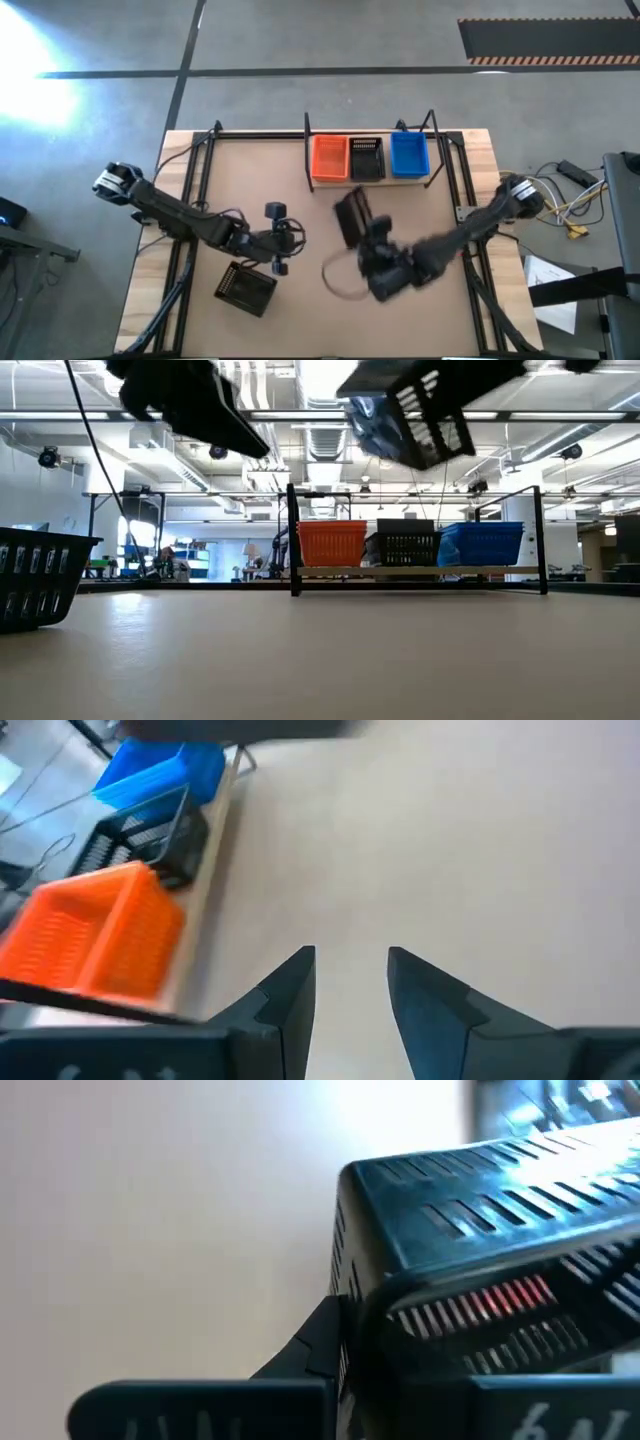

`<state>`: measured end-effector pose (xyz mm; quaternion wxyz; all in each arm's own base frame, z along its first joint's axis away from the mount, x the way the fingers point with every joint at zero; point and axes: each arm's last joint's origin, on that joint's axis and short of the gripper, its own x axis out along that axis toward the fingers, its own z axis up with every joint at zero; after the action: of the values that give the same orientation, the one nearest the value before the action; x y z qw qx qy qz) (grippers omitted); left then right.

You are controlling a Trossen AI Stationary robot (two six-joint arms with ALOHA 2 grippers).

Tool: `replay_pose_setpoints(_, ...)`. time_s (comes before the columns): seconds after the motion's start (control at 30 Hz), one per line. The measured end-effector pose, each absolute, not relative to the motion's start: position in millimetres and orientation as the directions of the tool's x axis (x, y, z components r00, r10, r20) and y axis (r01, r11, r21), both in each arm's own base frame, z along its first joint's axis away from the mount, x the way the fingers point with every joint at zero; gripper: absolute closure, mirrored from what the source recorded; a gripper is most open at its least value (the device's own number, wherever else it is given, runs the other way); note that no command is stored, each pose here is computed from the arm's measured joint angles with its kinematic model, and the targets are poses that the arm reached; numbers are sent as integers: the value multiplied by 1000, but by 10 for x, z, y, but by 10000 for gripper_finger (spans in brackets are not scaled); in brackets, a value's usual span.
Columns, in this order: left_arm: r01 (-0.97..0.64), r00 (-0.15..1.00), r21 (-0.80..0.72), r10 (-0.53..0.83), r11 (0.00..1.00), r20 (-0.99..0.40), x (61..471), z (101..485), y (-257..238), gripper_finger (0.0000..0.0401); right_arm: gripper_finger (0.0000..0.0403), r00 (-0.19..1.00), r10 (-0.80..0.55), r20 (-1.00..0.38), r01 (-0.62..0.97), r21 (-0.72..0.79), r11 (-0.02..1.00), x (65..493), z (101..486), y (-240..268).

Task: Stack baskets on shelf by color
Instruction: Stack the top black basket in the other black basket on the shelf

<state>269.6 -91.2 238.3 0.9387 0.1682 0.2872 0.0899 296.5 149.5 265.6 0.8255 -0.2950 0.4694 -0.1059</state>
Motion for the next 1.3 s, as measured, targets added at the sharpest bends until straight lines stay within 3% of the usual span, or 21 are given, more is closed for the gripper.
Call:
replay_pose_setpoints(0.2, -100, 920, 245, 184, 964, -347, 2642, 2034, -953, 290, 394, 437, -544, -716, 56, -582, 811, 3090, 2988, 551)
replay_pose_setpoints(0.37, -109, 945, 205, 165, 973, -282, 2574, 1933, -946, 290, 394, 307, -469, -828, 52, -478, 877, 3130, 2935, -346)
replay_pose_setpoints(0.53, -107, 942, 210, 166, 972, -291, 2555, 1901, -938, 290, 394, 231, -403, -886, 45, -404, 914, 3115, 2788, -849)
replay_pose_setpoints(0.67, -102, 942, 210, 163, 972, -294, 2554, 1899, -941, 290, 394, 211, -322, -923, 9, -328, 945, 3138, 2676, -961)
replay_pose_setpoints(0.97, -101, 941, 212, 162, 972, -296, 2552, 1894, -940, 290, 388, 132, -347, -928, 13, -349, 937, 3144, 2575, -972)
replay_pose_setpoints(1.1, -101, 941, 212, 162, 972, -296, 2552, 1894, -940, 290, 362, 82, -344, -935, 28, -343, 939, 3112, 2546, -965)
replay_pose_setpoints(1.3, -101, 941, 212, 162, 972, -297, 2551, 1893, -940, 290, 304, 106, -351, -930, 38, -349, 936, 3108, 2587, -963)
